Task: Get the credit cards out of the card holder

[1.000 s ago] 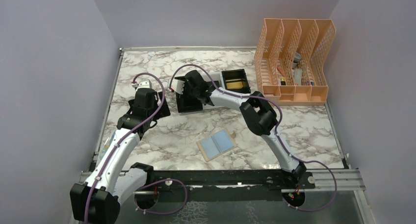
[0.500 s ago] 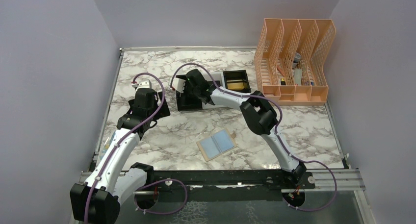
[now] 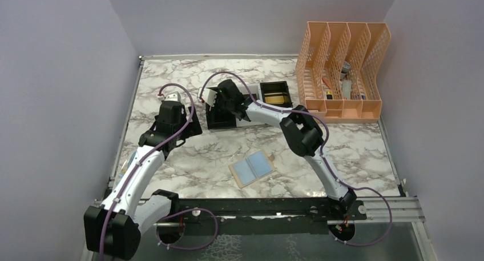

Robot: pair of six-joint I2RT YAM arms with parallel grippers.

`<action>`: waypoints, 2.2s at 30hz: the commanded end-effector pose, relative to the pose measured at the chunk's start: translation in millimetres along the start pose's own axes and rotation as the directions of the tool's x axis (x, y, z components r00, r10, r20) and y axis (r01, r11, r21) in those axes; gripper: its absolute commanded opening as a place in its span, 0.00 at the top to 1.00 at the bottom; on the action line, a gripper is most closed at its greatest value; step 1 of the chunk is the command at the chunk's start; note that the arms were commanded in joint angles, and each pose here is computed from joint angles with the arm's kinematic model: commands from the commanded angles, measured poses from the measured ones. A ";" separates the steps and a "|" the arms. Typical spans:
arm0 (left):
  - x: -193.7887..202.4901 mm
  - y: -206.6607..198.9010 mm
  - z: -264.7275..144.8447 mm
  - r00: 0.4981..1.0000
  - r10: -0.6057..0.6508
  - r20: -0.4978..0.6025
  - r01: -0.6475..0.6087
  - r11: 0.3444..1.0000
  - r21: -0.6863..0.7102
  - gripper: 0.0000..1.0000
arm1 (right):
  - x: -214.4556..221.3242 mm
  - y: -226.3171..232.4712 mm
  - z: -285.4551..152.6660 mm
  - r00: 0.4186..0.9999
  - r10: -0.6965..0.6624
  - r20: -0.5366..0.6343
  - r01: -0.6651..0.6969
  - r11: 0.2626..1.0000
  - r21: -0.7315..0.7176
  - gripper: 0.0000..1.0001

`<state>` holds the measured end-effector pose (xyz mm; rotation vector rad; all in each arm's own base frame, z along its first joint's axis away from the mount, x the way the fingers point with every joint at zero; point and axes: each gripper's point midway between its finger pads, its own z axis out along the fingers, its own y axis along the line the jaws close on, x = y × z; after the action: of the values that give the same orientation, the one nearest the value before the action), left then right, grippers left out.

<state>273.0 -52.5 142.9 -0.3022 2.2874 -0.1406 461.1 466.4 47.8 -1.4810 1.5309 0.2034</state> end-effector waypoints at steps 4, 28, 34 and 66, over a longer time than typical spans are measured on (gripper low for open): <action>8.5 -37.4 21.6 0.988 -0.131 -0.076 0.141 0.979 0.150 0.03 | 9.0 -2.6 4.6 1.000 0.014 -0.023 -0.014 1.000 0.017 0.48; -0.3 -22.7 64.4 0.937 -0.347 0.050 0.345 0.938 0.044 0.09 | -7.5 21.5 -7.9 0.989 0.136 0.064 -0.128 0.984 -0.120 0.99; 2.8 -18.7 65.9 0.936 -0.348 0.055 0.347 0.937 0.030 0.09 | -23.1 28.0 -29.1 0.981 0.170 0.096 -0.148 0.968 -0.203 0.99; -11.8 -23.2 49.0 0.935 -0.342 0.093 0.335 0.939 0.079 0.09 | 34.9 1.3 0.9 0.995 -0.011 -0.097 0.006 0.998 -0.055 0.22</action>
<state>316.8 -77.0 102.7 -0.6614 2.1714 -0.3623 460.4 455.0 50.3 -1.5145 1.5552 0.2504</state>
